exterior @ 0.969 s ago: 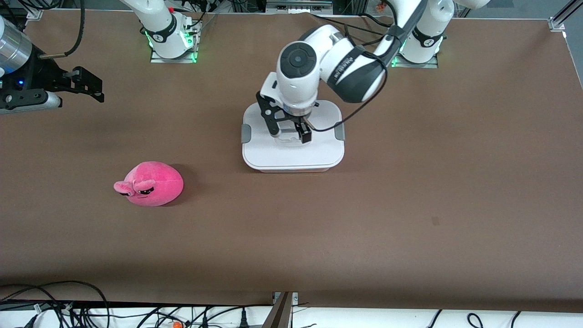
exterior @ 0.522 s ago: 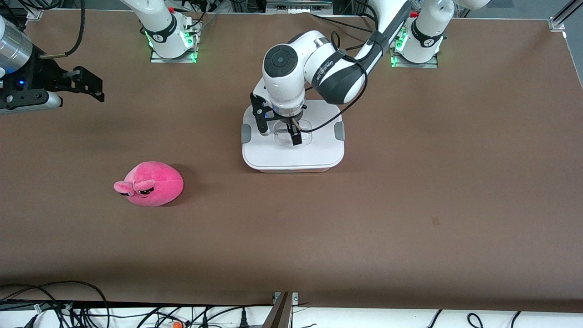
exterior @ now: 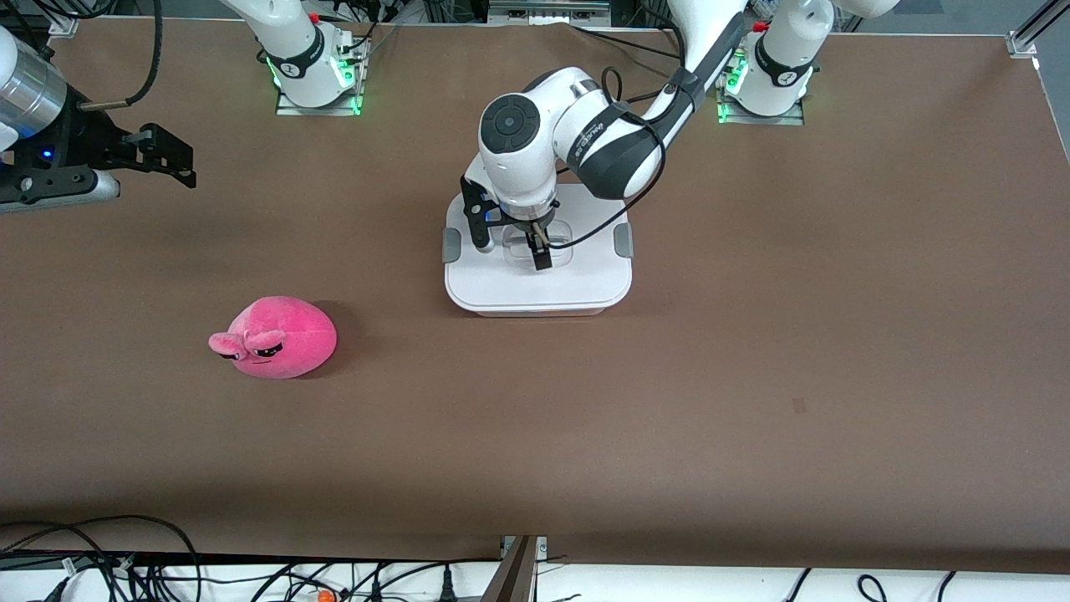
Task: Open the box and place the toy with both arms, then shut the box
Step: 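Lift the white lid off the pink box and set it aside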
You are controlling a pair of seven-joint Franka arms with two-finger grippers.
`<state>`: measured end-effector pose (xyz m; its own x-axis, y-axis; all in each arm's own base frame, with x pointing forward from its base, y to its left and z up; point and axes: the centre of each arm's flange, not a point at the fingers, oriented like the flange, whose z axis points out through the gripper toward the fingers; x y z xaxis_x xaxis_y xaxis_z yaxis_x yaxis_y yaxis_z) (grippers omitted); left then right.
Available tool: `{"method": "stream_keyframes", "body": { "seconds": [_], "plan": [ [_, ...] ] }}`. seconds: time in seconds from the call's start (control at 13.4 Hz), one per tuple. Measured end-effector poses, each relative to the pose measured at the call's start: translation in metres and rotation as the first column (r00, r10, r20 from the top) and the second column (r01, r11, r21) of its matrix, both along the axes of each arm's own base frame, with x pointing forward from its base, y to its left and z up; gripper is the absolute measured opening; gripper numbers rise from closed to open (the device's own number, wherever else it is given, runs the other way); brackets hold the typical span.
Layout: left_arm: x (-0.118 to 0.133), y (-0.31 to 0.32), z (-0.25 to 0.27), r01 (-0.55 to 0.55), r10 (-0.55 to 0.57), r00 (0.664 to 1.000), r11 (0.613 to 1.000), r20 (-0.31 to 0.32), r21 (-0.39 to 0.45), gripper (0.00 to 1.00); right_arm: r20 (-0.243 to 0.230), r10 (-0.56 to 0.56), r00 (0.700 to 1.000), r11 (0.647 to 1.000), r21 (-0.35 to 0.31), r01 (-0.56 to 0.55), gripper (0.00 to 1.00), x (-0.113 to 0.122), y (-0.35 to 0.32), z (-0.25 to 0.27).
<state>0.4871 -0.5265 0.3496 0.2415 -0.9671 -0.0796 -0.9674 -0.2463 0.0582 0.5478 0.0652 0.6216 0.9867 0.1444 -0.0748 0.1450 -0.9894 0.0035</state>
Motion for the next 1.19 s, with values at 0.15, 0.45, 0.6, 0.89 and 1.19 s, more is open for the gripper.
{"method": "stream_keyframes", "body": {
  "seconds": [0.15, 0.45, 0.6, 0.89, 1.19],
  "plan": [
    [-0.005, -0.004, 0.001, 0.009, -0.009, 1.000, 1.000, -0.003, 0.003, 0.70, -0.007, 0.000, 1.000, 1.000, -0.001, 0.000, 1.00, 0.000, 0.000, -0.003],
    [-0.014, -0.012, 0.005, 0.026, -0.026, 1.000, 1.000, 0.001, 0.000, 0.25, -0.008, 0.000, 1.000, 1.000, -0.001, 0.000, 1.00, 0.000, 0.000, -0.004],
    [-0.012, -0.011, 0.007, 0.027, -0.027, 1.000, 1.000, 0.007, 0.000, 0.07, -0.008, 0.000, 1.000, 1.000, -0.001, 0.000, 1.00, 0.000, 0.000, -0.004],
    [-0.008, -0.009, 0.019, 0.022, -0.022, 1.000, 1.000, 0.014, -0.001, 0.07, -0.008, 0.000, 1.000, 1.000, -0.001, 0.000, 1.00, 0.000, 0.000, -0.004],
    [-0.005, 0.007, 0.046, 0.020, -0.020, 1.000, 1.000, 0.004, 0.021, 0.07, -0.008, 0.000, 1.000, 1.000, -0.001, 0.000, 1.00, 0.000, 0.000, -0.004]
  ]
}}
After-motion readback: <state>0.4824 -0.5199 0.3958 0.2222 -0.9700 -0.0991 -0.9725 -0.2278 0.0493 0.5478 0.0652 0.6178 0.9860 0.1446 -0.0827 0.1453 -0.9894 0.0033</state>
